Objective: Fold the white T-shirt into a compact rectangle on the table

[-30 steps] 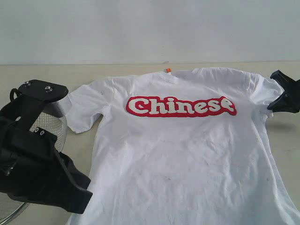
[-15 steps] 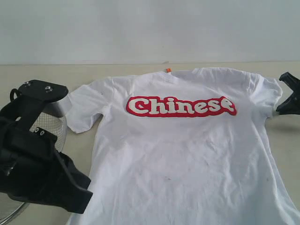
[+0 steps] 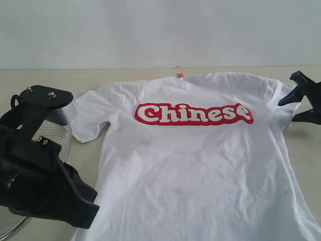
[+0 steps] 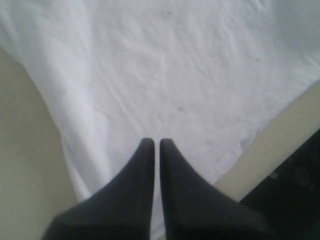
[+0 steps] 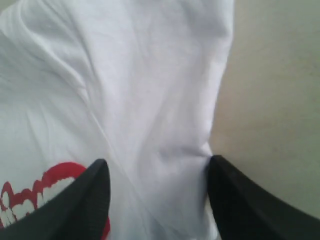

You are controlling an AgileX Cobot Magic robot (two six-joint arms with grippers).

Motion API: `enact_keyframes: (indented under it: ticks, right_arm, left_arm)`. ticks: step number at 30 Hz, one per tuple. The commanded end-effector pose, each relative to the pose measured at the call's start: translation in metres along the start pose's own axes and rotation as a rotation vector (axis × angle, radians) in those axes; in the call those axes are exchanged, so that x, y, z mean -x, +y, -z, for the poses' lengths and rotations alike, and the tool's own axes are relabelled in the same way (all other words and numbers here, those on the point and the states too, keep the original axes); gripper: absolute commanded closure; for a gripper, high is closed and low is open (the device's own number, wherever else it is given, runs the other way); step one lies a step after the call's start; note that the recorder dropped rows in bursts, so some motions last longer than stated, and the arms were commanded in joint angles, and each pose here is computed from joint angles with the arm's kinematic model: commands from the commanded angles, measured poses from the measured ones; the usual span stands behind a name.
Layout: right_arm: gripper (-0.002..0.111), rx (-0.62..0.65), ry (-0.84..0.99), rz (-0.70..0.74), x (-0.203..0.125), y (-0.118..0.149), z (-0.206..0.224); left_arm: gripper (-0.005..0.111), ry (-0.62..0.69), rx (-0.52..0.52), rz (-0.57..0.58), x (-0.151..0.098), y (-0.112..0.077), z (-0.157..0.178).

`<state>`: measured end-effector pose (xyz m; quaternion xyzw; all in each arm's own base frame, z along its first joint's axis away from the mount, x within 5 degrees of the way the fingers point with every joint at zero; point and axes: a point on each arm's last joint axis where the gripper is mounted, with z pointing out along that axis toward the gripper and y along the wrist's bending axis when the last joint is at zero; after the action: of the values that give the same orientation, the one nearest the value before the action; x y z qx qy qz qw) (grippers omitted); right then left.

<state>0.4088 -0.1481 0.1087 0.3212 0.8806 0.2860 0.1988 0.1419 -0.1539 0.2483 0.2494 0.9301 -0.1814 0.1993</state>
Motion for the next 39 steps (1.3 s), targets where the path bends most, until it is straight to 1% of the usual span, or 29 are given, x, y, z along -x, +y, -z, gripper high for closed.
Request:
enact_keyframes:
  ticks: [1,6,8,10,13,14,26,32,39]
  right_arm:
    - [0.054,-0.033,-0.008,0.01,-0.004,-0.001,-0.016]
    - [0.055,-0.04,-0.017,0.01,-0.004,-0.002,-0.018]
    - [0.059,-0.04,-0.017,0.01,-0.004,-0.002,-0.018]
    - [0.073,-0.043,-0.02,0.012,-0.004,-0.002,-0.018]
    - [0.102,-0.049,-0.027,0.015,-0.003,-0.002,-0.018]
    - [0.109,-0.051,-0.03,0.015,-0.003,-0.003,-0.018]
    - [0.108,-0.079,-0.034,0.042,-0.001,-0.007,-0.015]
    - [0.108,-0.087,-0.07,0.026,0.005,-0.01,-0.003]
    - [0.108,-0.121,-0.076,0.061,0.009,-0.015,0.007]
  left_arm:
    - [0.102,0.004,-0.006,0.0,0.0,-0.001,0.002]
    - [0.102,0.01,-0.006,0.0,0.0,-0.001,0.002]
    - [0.102,0.01,-0.006,-0.006,0.0,-0.001,0.002]
    - [0.102,0.006,-0.006,-0.007,0.0,-0.001,0.002]
    - [0.102,0.004,-0.006,-0.007,0.0,-0.001,0.002]
    - [0.102,0.004,-0.006,-0.007,0.0,-0.001,0.002]
    - [0.102,0.007,-0.006,-0.007,0.0,-0.001,0.002]
    - [0.102,0.007,-0.006,-0.007,0.0,-0.001,0.002]
    - [0.102,0.0,-0.007,-0.007,0.001,-0.001,0.002]
